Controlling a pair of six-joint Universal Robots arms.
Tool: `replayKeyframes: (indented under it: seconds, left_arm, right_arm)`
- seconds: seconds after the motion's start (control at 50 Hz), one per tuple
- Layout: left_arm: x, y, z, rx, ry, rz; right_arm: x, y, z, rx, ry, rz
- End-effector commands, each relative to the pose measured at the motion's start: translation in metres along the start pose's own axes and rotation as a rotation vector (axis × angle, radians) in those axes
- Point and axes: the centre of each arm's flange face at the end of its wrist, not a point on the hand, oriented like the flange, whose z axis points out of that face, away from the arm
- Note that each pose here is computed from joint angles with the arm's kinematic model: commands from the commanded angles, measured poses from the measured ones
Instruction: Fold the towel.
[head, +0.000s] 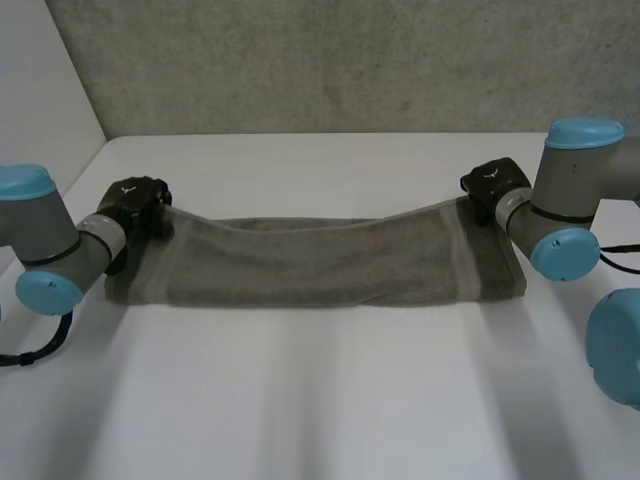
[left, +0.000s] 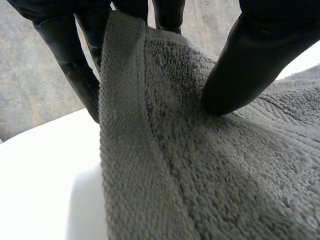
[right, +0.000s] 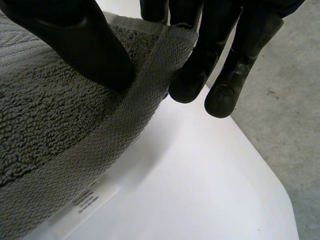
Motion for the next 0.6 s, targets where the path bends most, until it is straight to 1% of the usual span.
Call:
replayKeyframes:
  seconds: [0.02,0.24,0.36,0.44,0.48,0.6]
  left_arm:
    - [-0.002,-0.008,0.001,0.023,-0.005,0.008]
    - [-0.003,-0.021,0.006,0.063,-0.029,0.018]
    - [-0.002,-0.015,0.006,0.049,-0.029,0.016]
    - [0.005,-0.014,0.005,0.041,-0.022,0.019]
    - [0.010,-0.015,0.004,0.038,-0.014,0.020]
    - [0.012,-0.016,0.000,0.027,-0.010,0.020]
  right_arm:
    - [0.009,-0.010,0.002,0.036,0.042,0.023]
    - [0.014,-0.014,0.007,0.061,0.075,0.021]
    - [0.005,-0.003,0.012,0.036,0.057,0.013]
    - [0.002,-0.002,0.012,0.031,0.054,0.011]
    - [0.001,-0.006,0.009,0.029,0.068,0.014]
    - [0.006,-0.018,0.002,0.035,0.075,0.041]
